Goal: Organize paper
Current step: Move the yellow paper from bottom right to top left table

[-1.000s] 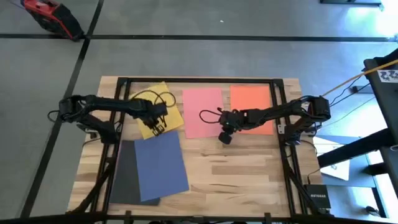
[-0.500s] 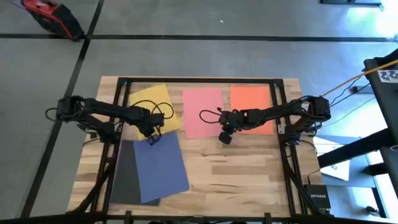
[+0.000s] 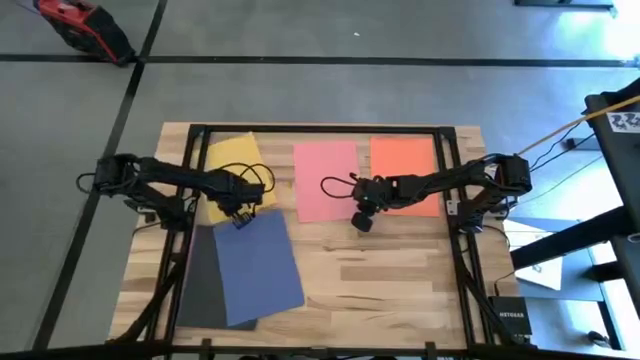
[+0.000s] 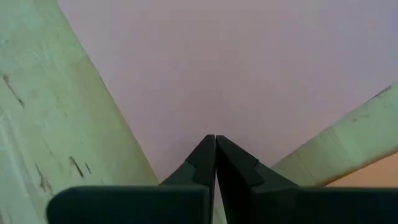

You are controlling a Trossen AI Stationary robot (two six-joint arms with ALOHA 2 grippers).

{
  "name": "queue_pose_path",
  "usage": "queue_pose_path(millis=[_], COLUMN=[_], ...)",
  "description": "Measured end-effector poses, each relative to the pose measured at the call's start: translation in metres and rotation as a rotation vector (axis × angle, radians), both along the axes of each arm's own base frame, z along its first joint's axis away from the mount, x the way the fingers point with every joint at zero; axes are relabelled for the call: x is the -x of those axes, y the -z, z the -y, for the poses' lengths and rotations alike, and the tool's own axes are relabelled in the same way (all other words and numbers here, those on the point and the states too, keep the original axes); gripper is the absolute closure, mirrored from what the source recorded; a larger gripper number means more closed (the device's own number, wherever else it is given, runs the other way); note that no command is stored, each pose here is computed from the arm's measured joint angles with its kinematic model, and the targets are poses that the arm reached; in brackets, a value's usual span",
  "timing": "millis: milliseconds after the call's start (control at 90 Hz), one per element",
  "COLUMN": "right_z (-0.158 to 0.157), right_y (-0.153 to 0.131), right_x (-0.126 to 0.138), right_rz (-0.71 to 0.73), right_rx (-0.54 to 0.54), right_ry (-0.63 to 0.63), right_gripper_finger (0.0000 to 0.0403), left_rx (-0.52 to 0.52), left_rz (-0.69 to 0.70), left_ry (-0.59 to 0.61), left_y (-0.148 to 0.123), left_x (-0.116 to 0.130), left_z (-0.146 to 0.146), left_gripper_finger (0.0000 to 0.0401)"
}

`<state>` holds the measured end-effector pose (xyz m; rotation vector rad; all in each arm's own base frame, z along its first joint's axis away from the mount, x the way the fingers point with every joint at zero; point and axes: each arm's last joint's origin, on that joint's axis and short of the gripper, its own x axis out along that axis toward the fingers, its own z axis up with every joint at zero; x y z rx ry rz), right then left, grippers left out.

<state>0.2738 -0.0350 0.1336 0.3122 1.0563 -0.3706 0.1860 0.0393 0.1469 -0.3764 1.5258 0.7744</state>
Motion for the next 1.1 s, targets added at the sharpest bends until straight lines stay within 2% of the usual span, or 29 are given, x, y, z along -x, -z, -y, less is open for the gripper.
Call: queue_pose_path(millis=[122,256,433,522,822,1100], right_z=[0.0,0.0,0.0,0.0,0.0,0.0], right_y=[0.0,0.0,0.0,0.0,0.0,0.0], right_x=[0.0,0.0,0.0,0.0,0.0,0.0], right_rz=[0.0,0.001,0.001,0.001,0.003,0.003], right_rx=[0.0,0.0,0.0,0.0,0.001,0.005], right_ry=[0.0,0.0,0.0,0.0,0.0,-0.004], right_gripper_finger=[0.0403,0.0403,0.0403,0.0403,0.0403,0.0403], left_rx=[-0.023,-0.071,-0.264,-0.326,-0.401,-0.4], left_rz=[0.104,0.189,0.198,0.192,0.237,0.286], left_ry=[-0.067,-0.21,-0.321,-0.383,-0.517,-0.547], left_y=[-0.005,-0.006,-0.008,-0.009,0.0,0.015], left_x=[-0.011,-0.015,-0.012,-0.008,0.005,0.017], left_z=[-0.004,-0.016,-0.035,-0.044,-0.075,-0.085], left_gripper_finger=[0.0401,0.0401,0.0401,0.0401,0.0401,0.0401])
